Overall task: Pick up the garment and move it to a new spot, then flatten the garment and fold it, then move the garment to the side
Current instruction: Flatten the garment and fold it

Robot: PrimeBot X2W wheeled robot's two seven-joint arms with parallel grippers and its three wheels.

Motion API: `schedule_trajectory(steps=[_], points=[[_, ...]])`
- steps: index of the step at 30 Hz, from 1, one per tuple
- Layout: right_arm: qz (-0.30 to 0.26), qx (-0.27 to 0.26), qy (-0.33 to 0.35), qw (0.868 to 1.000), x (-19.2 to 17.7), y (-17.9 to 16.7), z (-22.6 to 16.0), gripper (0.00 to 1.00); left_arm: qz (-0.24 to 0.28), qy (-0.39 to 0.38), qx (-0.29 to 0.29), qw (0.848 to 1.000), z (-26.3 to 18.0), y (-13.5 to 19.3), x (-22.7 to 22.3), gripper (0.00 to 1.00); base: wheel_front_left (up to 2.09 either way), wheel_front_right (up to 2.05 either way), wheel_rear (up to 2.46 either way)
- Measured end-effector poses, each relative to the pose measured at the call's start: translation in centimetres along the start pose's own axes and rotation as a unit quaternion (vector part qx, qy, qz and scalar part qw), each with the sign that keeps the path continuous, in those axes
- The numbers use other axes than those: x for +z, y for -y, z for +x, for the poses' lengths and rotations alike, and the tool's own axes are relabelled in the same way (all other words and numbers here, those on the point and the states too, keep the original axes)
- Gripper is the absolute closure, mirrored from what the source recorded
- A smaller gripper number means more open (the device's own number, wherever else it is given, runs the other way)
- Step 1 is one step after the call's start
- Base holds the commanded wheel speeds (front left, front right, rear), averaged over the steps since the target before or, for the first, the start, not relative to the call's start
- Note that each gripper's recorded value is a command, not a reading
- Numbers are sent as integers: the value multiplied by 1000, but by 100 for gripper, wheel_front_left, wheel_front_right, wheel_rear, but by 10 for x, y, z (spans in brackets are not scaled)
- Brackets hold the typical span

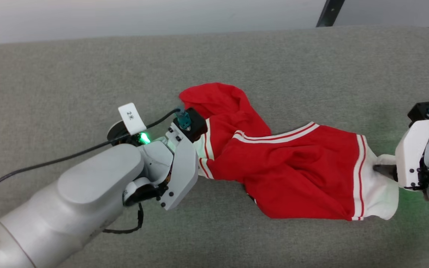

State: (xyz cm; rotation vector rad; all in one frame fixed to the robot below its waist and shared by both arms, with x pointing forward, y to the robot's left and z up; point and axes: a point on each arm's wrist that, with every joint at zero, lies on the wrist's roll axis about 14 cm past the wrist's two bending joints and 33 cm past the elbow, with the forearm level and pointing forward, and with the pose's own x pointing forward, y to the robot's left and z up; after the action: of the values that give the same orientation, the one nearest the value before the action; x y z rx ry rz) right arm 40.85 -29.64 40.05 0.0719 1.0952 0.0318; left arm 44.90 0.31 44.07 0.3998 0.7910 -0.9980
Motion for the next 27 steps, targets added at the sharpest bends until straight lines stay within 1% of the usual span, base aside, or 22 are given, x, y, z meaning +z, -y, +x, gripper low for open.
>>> schedule_trajectory(steps=[3,4,5,9,13,17,20,22,24,26,27], points=[[15,-2,-27,1000,-4,-1,8,0,-7,-2,2,1000,0,-2,-3,100,0,0,0],[17,-3,-30,999,-3,-1,9,53,-9,-1,3,1000,0,-3,-4,100,0,0,0],[18,-5,-31,999,-2,-1,10,100,-12,0,5,1000,0,-4,-5,100,0,0,0],[22,0,-29,999,2,-7,11,100,-21,2,9,1000,-2,-6,-5,100,0,0,0],[27,5,-14,1000,10,-9,3,100,-27,8,21,999,-9,-10,-1,100,0,0,0],[19,14,33,999,39,-15,-15,100,-23,24,38,999,-22,-16,12,100,0,0,0],[1,24,89,996,70,-25,-35,100,-17,40,61,997,-37,-26,30,100,0,0,0],[-14,36,134,990,93,-37,-53,100,-17,54,80,995,-50,-34,43,100,0,0,0],[-29,49,186,981,118,-50,-73,100,-10,70,106,992,-65,-45,57,100,0,0,0],[-56,54,241,967,142,-63,-98,100,-5,91,139,986,-84,-59,73,100,0,0,0],[-69,56,273,958,154,-69,-113,100,-1,103,157,982,-95,-67,83,100,0,0,0]])
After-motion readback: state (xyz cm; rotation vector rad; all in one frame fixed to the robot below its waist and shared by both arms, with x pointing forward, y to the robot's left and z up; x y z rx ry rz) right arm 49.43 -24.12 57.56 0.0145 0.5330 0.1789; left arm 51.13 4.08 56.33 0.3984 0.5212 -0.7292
